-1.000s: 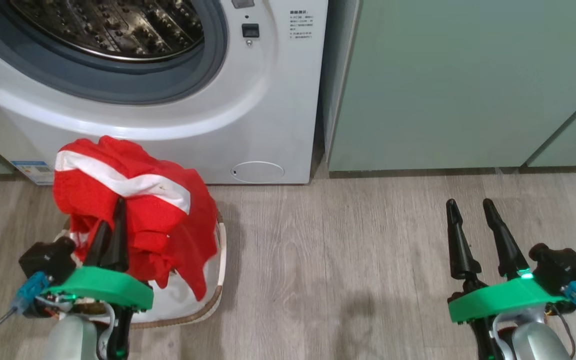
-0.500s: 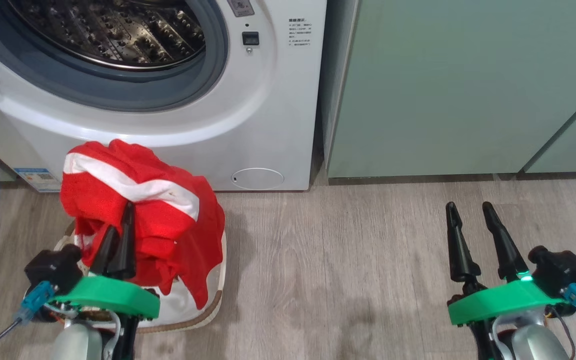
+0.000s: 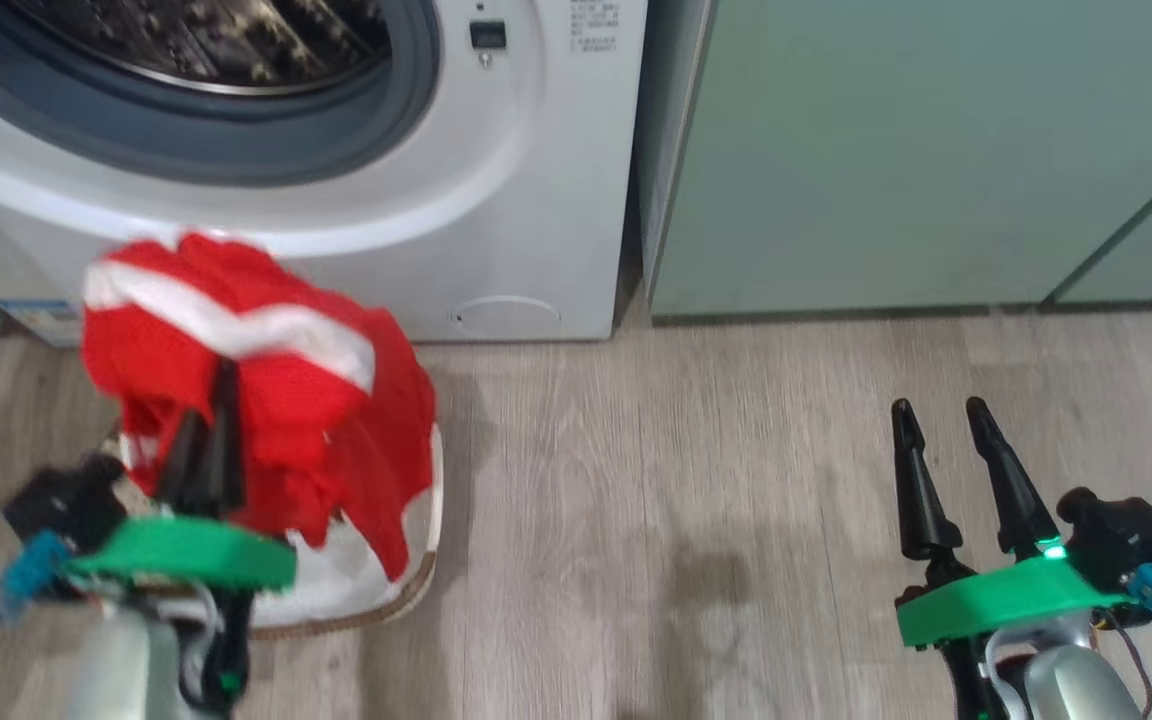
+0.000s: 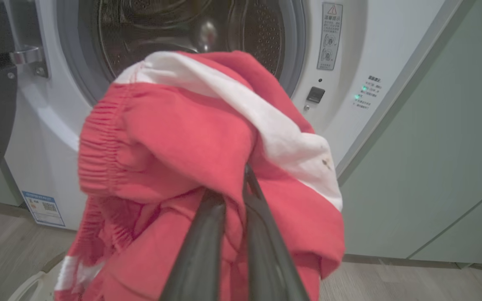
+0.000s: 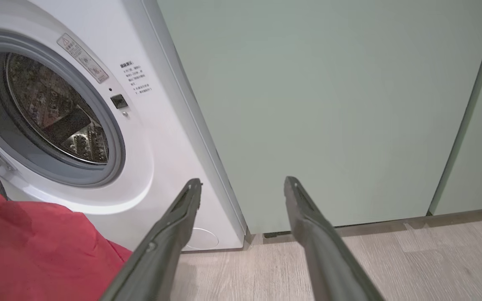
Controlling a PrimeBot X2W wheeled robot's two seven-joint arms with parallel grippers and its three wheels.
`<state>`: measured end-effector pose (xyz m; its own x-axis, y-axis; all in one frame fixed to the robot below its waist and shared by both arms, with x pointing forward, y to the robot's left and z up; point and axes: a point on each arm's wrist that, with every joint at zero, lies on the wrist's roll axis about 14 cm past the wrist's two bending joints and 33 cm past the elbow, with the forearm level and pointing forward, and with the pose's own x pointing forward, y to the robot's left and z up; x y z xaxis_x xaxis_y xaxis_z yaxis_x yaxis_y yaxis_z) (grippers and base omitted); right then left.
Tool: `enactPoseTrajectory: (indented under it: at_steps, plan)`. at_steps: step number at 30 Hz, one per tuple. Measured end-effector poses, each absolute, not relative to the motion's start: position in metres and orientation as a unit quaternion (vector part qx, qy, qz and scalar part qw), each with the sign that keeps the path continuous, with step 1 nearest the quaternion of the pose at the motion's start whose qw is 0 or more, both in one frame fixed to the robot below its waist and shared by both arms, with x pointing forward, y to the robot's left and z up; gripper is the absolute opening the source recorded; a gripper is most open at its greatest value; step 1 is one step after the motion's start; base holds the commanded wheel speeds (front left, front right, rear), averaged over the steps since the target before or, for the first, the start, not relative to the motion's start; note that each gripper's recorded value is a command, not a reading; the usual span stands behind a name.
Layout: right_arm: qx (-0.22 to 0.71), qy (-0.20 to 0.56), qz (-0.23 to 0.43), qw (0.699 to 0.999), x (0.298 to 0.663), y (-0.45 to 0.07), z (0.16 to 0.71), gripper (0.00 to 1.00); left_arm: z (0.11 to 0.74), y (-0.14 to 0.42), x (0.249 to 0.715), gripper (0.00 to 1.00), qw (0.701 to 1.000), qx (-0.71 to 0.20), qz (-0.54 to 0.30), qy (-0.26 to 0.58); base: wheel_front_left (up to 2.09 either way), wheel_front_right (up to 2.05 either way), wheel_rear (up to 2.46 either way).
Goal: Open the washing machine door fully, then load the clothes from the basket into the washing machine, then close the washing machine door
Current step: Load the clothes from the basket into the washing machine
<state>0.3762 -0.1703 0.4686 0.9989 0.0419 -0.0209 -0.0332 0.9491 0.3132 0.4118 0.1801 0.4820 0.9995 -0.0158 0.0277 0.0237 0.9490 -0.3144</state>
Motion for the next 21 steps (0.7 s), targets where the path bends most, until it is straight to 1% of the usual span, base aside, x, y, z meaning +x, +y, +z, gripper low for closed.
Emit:
enactPoseTrajectory:
  at_steps: [2, 5, 9, 11, 12, 13, 19, 21]
  plan:
    - [0.155, 0.023, 0.017, 0.987, 0.378, -0.171, 0.462, 1.00, 0.487, 0.182, 0.425, 0.00, 0.986, -0.163, -0.008, -0.023, 0.00, 0.00, 0.00]
    - [0.153, 0.040, 0.012, 0.987, 0.379, -0.173, 0.450, 1.00, 0.507, 0.191, 0.451, 0.00, 0.983, -0.175, 0.003, -0.061, 0.00, 0.00, 0.00]
    - [0.150, 0.054, 0.007, 0.987, 0.386, -0.175, 0.439, 1.00, 0.523, 0.192, 0.486, 0.00, 0.981, -0.169, -0.006, -0.093, 0.00, 0.00, 0.00]
    - [0.148, 0.055, 0.003, 0.987, 0.392, -0.178, 0.436, 1.00, 0.523, 0.192, 0.504, 0.00, 0.981, -0.166, -0.008, -0.096, 0.00, 0.00, 0.00]
    - [0.146, 0.059, -0.005, 0.987, 0.395, -0.183, 0.432, 1.00, 0.519, 0.195, 0.524, 0.00, 0.980, -0.174, -0.006, -0.096, 0.00, 0.00, 0.00]
    - [0.145, 0.063, -0.010, 0.987, 0.395, -0.186, 0.428, 1.00, 0.518, 0.197, 0.533, 0.00, 0.979, -0.179, -0.004, -0.097, 0.00, 0.00, 0.00]
    - [0.143, 0.090, -0.044, 0.985, 0.394, -0.205, 0.406, 1.00, 0.523, 0.201, 0.603, 0.00, 0.983, -0.144, -0.027, -0.111, 0.00, 0.00, 0.00]
    - [0.145, 0.096, -0.053, 0.983, 0.397, -0.210, 0.400, 1.00, 0.523, 0.199, 0.629, 0.00, 0.985, -0.129, -0.042, -0.103, 0.00, 0.00, 0.00]
